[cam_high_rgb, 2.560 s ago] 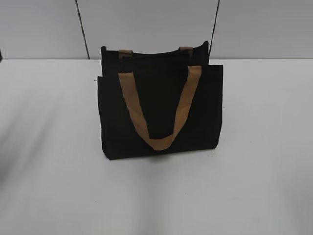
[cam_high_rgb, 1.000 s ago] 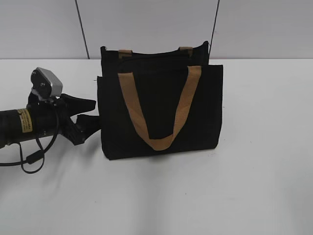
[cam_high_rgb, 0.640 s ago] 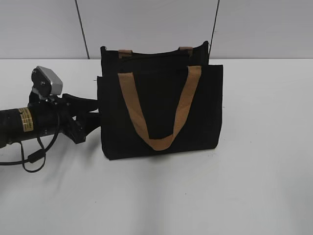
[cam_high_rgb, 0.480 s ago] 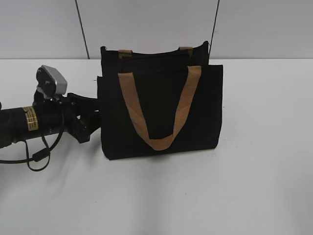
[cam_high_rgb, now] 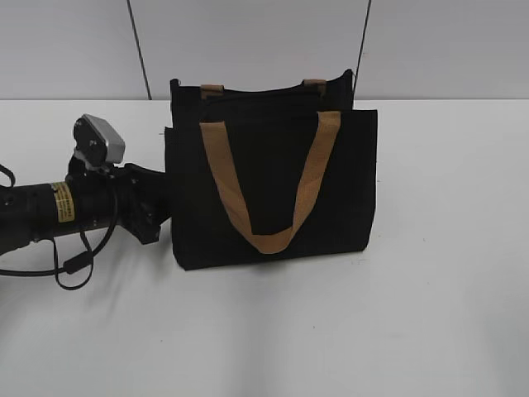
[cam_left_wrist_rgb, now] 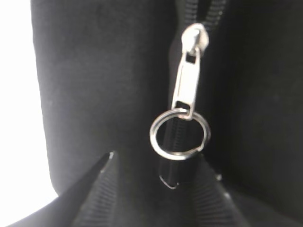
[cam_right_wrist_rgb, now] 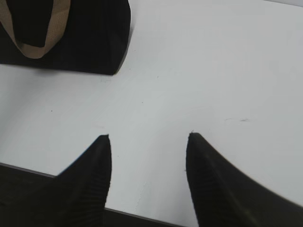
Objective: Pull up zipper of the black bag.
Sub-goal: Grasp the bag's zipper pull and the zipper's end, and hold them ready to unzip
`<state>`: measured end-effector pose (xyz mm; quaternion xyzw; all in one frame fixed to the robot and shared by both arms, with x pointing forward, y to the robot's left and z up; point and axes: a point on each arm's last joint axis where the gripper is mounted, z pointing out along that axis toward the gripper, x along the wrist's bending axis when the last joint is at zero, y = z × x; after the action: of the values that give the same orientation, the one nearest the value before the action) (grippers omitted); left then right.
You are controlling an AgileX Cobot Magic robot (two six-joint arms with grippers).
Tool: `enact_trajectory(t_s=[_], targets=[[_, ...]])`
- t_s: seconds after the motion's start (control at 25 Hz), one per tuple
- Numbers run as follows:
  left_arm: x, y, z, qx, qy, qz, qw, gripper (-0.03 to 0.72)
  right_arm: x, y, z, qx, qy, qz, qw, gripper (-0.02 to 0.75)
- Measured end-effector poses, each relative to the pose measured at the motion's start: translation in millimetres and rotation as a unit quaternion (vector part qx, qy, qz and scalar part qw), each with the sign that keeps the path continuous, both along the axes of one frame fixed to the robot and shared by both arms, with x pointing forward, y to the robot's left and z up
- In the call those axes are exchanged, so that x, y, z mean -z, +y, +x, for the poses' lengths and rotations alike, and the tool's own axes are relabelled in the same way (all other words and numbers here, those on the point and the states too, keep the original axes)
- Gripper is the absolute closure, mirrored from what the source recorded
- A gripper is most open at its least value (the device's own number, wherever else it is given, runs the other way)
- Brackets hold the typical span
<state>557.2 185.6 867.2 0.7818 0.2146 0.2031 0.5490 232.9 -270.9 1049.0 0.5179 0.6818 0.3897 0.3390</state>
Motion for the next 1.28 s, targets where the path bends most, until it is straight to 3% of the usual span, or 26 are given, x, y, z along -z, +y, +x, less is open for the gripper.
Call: enact_trajectory(t_s=[0.24, 0.56, 0.88, 1.28], targets=[[1, 0, 0, 0.000, 0.002, 0.003, 1.000, 0.504, 0, 0, 0, 0.000, 0.000, 0.000, 1.000, 0.338], [-1, -1, 0, -0.002, 0.005, -0.013, 1.000, 0.652, 0, 0, 0, 0.000, 0.000, 0.000, 1.000, 0.338], [-9, 1, 0, -0.034, 0.051, -0.048, 0.997, 0.666, 0, 0, 0, 0.000, 0.000, 0.000, 1.000, 0.338], [-79, 10, -26, -0.067, 0.037, -0.039, 0.996, 0.666, 0, 0, 0, 0.000, 0.000, 0.000, 1.000, 0.338]])
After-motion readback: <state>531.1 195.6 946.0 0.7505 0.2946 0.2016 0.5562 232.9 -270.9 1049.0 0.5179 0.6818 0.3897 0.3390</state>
